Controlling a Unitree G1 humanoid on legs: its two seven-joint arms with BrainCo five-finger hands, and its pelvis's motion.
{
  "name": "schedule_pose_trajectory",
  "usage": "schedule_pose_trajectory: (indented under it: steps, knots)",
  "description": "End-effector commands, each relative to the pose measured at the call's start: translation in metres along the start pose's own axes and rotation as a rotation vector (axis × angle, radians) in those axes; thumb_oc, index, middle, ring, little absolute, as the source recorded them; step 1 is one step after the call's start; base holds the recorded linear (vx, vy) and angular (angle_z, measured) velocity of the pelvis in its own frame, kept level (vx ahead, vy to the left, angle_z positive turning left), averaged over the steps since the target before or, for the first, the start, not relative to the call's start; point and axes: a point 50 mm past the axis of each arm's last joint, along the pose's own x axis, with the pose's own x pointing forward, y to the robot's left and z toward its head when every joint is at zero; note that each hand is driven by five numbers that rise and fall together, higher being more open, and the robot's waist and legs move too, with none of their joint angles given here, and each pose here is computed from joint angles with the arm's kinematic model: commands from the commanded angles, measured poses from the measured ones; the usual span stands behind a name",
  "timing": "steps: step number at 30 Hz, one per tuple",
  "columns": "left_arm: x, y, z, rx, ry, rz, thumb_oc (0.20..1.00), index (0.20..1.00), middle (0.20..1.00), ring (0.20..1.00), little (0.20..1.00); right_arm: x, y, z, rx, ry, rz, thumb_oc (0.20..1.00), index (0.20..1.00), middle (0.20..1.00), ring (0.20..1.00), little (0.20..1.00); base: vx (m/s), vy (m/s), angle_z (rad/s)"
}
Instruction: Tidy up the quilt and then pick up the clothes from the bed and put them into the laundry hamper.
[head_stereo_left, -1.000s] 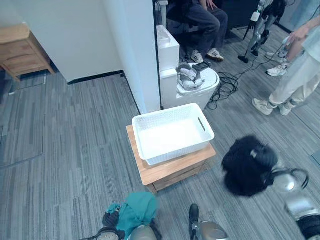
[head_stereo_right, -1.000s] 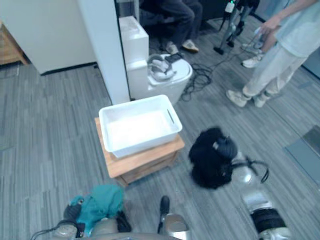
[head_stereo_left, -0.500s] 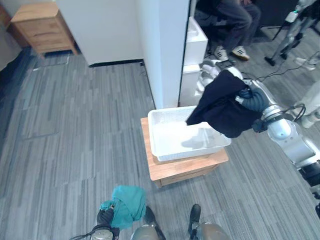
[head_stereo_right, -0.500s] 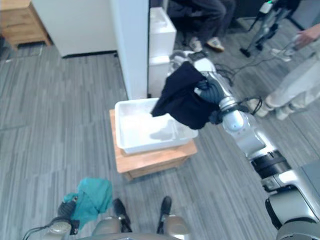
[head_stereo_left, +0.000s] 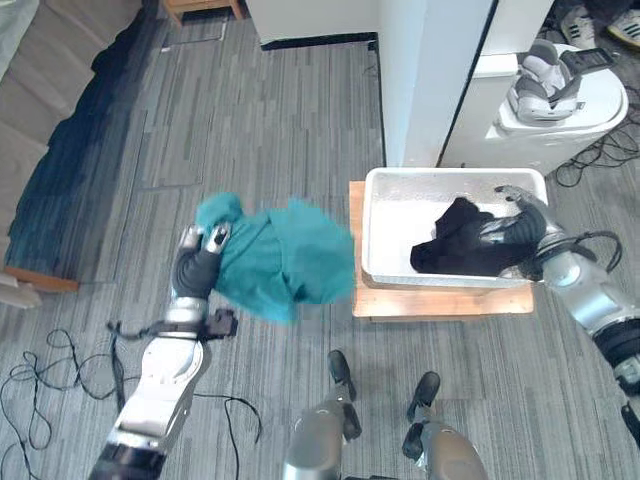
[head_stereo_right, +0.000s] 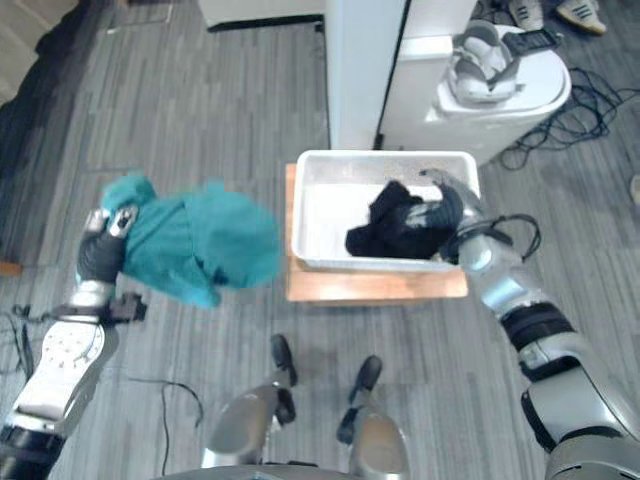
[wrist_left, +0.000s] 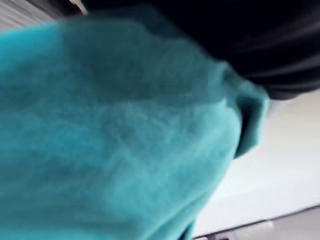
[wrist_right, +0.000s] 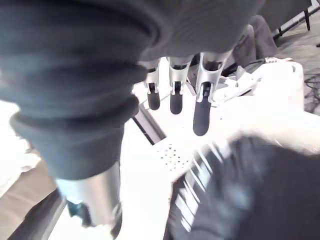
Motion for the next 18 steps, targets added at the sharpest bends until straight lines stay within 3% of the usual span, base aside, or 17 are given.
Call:
schedule_pose_trajectory:
  steps: [1, 7, 9, 13, 16, 17, 18]
  knots:
    - [0.018, -0.015, 0.029, -0.015, -0.213, -0.034, 0.2, 0.2, 0.2, 0.2, 0.2, -0.009, -0.004, 0.003, 0.002, -0.025, -0.061, 1.0, 1.0, 1.0, 1.0, 1.0, 0.15, -0.028, -0.13]
    - [0.055, -0.011, 0.019, 0.203, -0.205, 0.146, 0.2, 0.2, 0.2, 0.2, 0.2, -0.054, -0.004, -0.002, -0.079, -0.049, -0.065, 1.0, 1.0, 1.0, 1.0, 1.0, 0.08, 0.028, -0.36]
    - [0.081, -0.005, -0.004, 0.359, -0.104, 0.221, 0.2, 0.2, 0.2, 0.2, 0.2, -0.072, -0.003, 0.009, -0.049, -0.119, -0.073, 1.0, 1.0, 1.0, 1.0, 1.0, -0.09, 0.045, -0.66]
    - [0.097, 0.013, -0.016, 0.48, -0.028, 0.28, 0.2, 0.2, 0.2, 0.2, 0.2, -0.082, 0.003, 0.012, -0.043, -0.153, -0.036, 1.0, 1.0, 1.0, 1.0, 1.0, -0.1, 0.03, -0.9]
    - [0.097, 0.034, -0.042, 0.547, 0.134, 0.338, 0.2, 0.2, 0.2, 0.2, 0.2, -0.105, 0.04, -0.004, -0.035, -0.074, 0.114, 1.0, 1.0, 1.0, 1.0, 1.0, -0.05, 0.015, -0.82]
    - [0.095, 0.031, -0.049, 0.506, 0.17, 0.34, 0.338, 0.338, 0.338, 0.338, 0.338, -0.111, 0.054, -0.015, -0.046, -0.013, 0.164, 1.0, 1.0, 1.0, 1.0, 1.0, -0.02, -0.017, -0.81]
    - [0.091, 0.026, -0.059, 0.424, 0.22, 0.346, 1.0, 1.0, 1.0, 1.0, 1.0, -0.116, 0.064, -0.023, -0.053, 0.037, 0.198, 1.0, 1.0, 1.0, 1.0, 1.0, 0.0, -0.016, -0.47]
